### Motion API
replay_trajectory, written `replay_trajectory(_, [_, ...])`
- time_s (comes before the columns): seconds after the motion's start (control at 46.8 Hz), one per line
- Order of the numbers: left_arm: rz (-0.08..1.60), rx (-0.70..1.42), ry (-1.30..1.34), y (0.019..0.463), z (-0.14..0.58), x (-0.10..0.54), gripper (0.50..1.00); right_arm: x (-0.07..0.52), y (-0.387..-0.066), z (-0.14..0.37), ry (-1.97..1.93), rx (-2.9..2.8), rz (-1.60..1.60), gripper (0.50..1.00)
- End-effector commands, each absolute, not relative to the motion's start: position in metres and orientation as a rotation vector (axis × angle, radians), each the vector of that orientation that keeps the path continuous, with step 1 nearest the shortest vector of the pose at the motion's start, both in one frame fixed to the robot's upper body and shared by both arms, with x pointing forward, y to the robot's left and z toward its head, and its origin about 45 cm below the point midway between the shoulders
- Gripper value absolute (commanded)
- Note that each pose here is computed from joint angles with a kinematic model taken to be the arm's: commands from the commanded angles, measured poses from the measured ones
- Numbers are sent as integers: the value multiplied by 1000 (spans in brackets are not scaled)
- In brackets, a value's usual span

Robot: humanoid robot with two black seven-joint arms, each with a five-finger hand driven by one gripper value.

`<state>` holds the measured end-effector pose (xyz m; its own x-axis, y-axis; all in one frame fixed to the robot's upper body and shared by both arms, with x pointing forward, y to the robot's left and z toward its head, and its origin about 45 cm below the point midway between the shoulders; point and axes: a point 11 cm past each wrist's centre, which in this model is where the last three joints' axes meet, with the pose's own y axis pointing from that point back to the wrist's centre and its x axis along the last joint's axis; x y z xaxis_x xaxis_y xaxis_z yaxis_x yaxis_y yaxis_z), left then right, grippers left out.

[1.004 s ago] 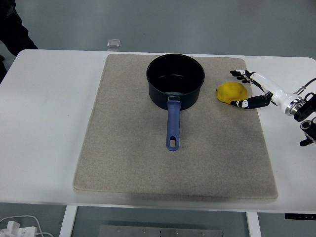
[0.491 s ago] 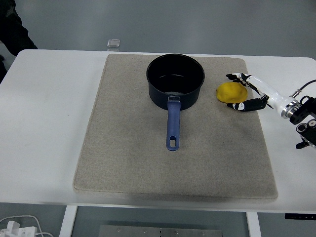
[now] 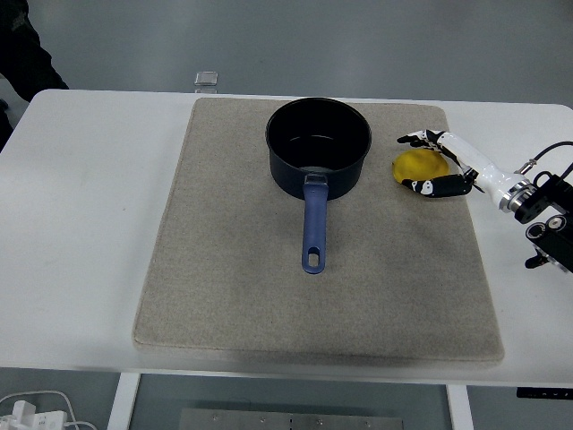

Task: Put the potato in the blue pot

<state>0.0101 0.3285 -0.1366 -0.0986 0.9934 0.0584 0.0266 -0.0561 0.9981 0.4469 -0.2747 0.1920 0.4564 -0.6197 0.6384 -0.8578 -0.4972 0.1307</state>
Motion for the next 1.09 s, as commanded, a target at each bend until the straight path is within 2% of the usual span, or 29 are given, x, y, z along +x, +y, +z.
replay_trajectory(0.0, [1314, 1221, 1272, 329, -137, 10, 999, 447, -274, 192, -1238, 2274, 733, 500])
replay_trajectory(1.068, [1314, 1221, 1272, 329, -137, 10, 999, 444, -273, 188, -1219, 2275, 728, 500])
